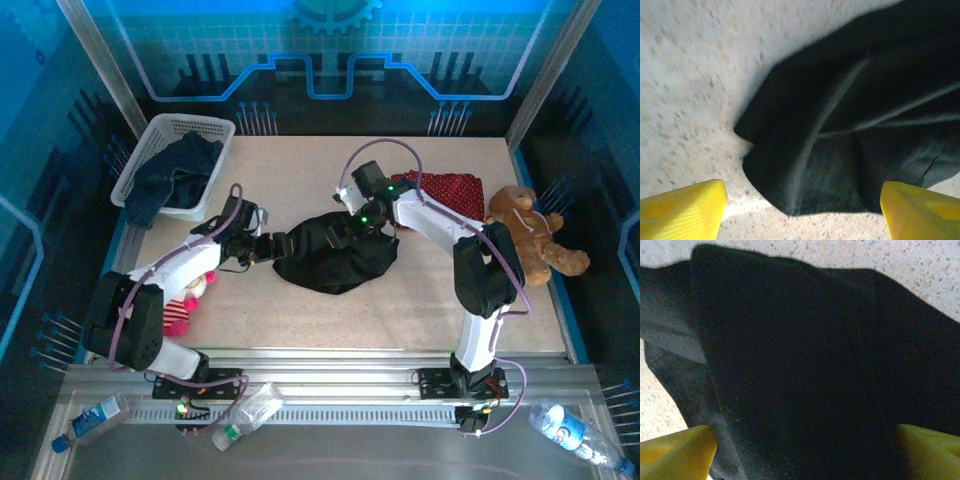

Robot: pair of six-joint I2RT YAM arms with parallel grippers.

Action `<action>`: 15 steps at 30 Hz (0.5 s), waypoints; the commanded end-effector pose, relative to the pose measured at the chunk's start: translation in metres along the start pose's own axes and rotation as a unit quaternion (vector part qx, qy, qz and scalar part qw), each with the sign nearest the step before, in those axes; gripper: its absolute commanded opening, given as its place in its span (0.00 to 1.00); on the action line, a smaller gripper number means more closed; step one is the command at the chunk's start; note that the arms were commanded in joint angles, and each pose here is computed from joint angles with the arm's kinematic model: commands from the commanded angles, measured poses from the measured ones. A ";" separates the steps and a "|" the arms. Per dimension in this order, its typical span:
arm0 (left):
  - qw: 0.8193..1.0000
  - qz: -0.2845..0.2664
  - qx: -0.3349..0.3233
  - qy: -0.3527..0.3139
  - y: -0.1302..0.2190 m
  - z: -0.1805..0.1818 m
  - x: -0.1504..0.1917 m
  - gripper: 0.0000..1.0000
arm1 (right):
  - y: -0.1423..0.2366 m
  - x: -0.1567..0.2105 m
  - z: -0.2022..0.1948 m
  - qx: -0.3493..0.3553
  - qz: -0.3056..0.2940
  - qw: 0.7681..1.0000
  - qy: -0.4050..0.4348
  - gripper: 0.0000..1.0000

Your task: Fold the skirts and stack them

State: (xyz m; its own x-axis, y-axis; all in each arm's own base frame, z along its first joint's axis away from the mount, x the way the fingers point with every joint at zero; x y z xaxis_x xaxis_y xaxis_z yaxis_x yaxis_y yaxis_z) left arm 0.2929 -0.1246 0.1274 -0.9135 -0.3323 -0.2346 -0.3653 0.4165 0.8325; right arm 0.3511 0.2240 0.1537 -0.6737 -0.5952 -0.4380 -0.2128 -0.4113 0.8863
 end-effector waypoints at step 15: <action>0.989 -0.110 -0.059 0.080 0.010 0.007 -0.026 0.00 | 0.074 -0.021 -0.007 -0.020 -0.117 0.992 -0.029 0.00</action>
State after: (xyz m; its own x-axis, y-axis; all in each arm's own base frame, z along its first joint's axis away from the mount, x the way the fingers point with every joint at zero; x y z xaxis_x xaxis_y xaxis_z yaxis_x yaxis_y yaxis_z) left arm 0.2986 -0.1292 0.0909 -0.8754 -0.4329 -0.2150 -0.3511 0.2639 0.8984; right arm 0.3512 0.2143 0.1725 -0.6879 -0.5404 -0.4845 -0.2450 -0.4555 0.8559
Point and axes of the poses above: each hand's point on the last joint's axis, 136 mm out from that joint toward the fingers, its own y axis back along the fingers, its own z axis along the line the jaws close on, x = y × z, the point moved 6 cm from there along y, back along the fingers, and after that the axes turned 8 degrees about y, right-handed, at the moved point
